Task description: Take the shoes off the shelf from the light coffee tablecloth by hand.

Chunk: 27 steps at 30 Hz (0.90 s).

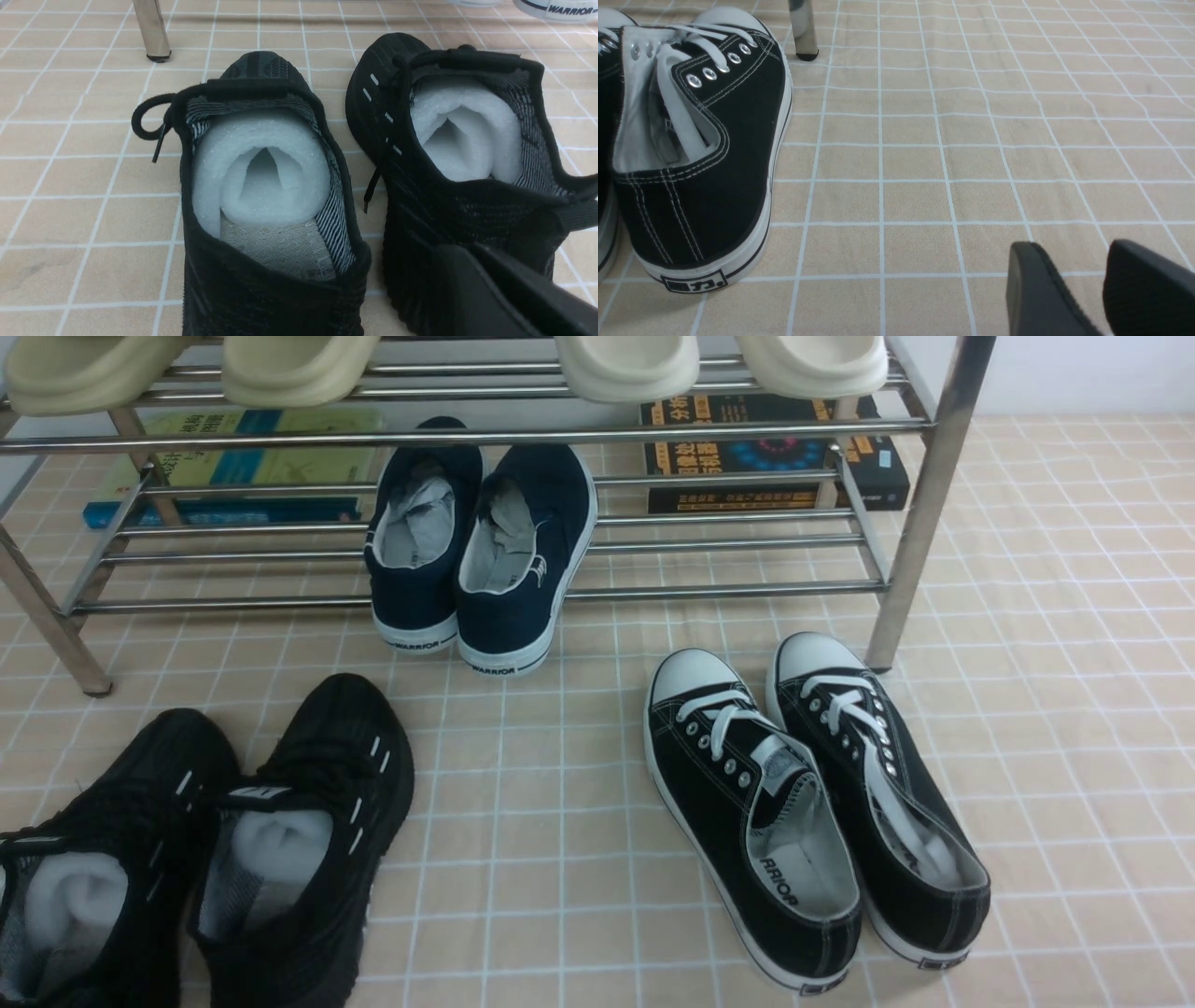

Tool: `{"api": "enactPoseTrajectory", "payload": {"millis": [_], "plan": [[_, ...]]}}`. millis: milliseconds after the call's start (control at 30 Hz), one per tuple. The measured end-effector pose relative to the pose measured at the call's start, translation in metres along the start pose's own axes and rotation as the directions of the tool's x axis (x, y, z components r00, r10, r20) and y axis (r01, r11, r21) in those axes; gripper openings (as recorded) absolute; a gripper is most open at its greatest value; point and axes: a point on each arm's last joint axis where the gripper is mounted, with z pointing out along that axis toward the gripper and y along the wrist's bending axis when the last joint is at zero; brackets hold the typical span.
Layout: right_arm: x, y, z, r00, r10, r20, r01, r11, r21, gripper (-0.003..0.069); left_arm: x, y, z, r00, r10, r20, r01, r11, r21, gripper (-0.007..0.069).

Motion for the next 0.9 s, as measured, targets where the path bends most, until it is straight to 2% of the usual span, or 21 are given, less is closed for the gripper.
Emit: {"api": "enactPoseTrajectory", "payload": {"millis": [900], "plan": [[0.0, 0.0, 0.0, 1.0, 0.0, 0.0, 0.0, 1.0, 0.0, 0.024, 0.0, 0.0001, 0.0, 1.0, 0.004, 0.0, -0.004, 1.0, -0.002, 0.0074]]}}
